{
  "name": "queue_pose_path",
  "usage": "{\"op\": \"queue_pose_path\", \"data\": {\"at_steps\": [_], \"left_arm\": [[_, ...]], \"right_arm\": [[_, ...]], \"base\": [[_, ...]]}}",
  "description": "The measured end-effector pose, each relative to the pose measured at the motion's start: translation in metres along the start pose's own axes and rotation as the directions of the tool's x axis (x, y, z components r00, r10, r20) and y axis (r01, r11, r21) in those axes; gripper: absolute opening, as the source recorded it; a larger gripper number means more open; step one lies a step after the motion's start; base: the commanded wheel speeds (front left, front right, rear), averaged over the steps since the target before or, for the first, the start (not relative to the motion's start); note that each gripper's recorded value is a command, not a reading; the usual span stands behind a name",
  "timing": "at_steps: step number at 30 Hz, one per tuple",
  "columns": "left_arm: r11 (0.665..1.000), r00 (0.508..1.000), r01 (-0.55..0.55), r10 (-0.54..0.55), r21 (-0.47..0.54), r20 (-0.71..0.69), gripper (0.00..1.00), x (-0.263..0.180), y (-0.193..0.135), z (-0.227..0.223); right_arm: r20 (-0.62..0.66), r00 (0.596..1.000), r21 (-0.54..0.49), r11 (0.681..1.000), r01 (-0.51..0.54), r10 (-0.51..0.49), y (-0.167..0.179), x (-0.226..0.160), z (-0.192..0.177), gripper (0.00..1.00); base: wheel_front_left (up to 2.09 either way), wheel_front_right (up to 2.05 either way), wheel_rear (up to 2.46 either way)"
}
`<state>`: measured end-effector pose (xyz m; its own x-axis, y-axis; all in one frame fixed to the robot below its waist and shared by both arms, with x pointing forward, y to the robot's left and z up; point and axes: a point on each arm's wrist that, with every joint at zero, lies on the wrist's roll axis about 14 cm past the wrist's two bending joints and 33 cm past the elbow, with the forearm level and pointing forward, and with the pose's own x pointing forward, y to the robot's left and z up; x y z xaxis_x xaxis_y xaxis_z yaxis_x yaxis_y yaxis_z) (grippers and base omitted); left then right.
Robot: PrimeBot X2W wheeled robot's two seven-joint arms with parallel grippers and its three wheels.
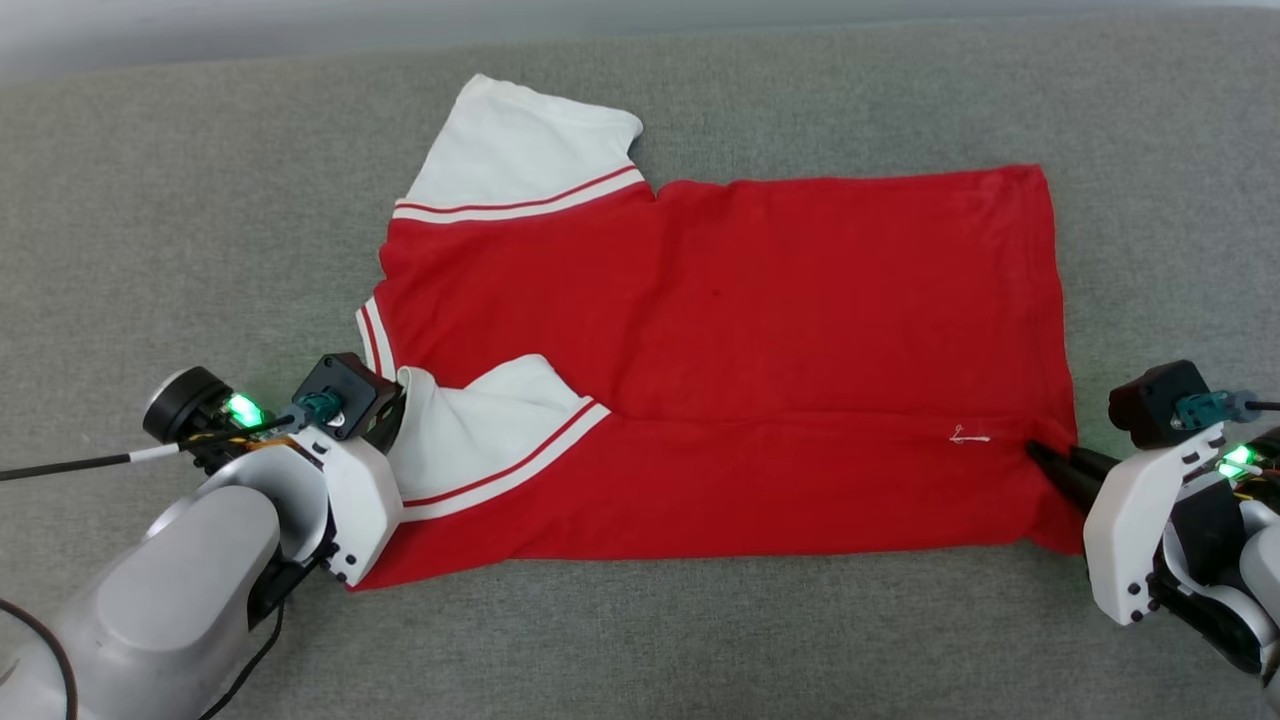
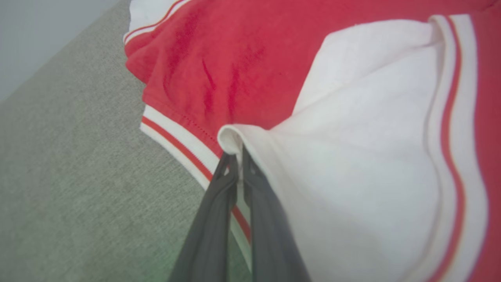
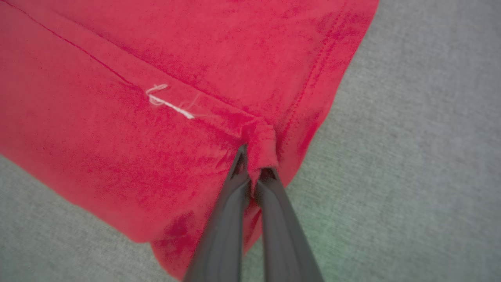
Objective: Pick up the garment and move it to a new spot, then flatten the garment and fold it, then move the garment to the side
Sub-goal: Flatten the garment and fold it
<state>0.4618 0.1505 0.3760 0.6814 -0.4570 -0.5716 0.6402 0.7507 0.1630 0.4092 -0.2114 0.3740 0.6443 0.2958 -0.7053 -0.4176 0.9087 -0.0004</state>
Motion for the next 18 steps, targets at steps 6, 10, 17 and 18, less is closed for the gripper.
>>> {"op": "queue_pose_path", "data": {"at_steps": [6, 10, 17, 18], "left_arm": [[0.999, 0.998, -0.041, 0.042, -0.003, 0.044, 1.00, -0.014, 0.007, 0.013], [0.996, 0.994, -0.086, 0.084, 0.022, 0.077, 1.00, -0.032, 0.020, 0.031], [0.993, 0.992, -0.120, 0.119, 0.000, 0.037, 1.00, -0.059, 0.037, 0.063], [0.993, 0.993, -0.117, 0.117, -0.016, 0.004, 1.00, -0.062, 0.037, 0.062]], "right_arm": [[0.098, 0.995, -0.013, 1.000, 0.006, -0.004, 0.003, -0.013, 0.022, 1.00], [0.159, 0.987, -0.029, 1.000, 0.009, -0.004, 0.007, -0.029, 0.034, 1.00], [0.201, 0.979, -0.049, 0.999, 0.017, -0.007, 0.011, -0.046, 0.041, 1.00], [0.202, 0.979, -0.052, 0.998, 0.018, -0.008, 0.011, -0.046, 0.042, 1.00]], "base": [[0.00, 0.00, 0.00], [0.00, 0.00, 0.00], [0.00, 0.00, 0.00], [0.00, 0.00, 0.00]]}}
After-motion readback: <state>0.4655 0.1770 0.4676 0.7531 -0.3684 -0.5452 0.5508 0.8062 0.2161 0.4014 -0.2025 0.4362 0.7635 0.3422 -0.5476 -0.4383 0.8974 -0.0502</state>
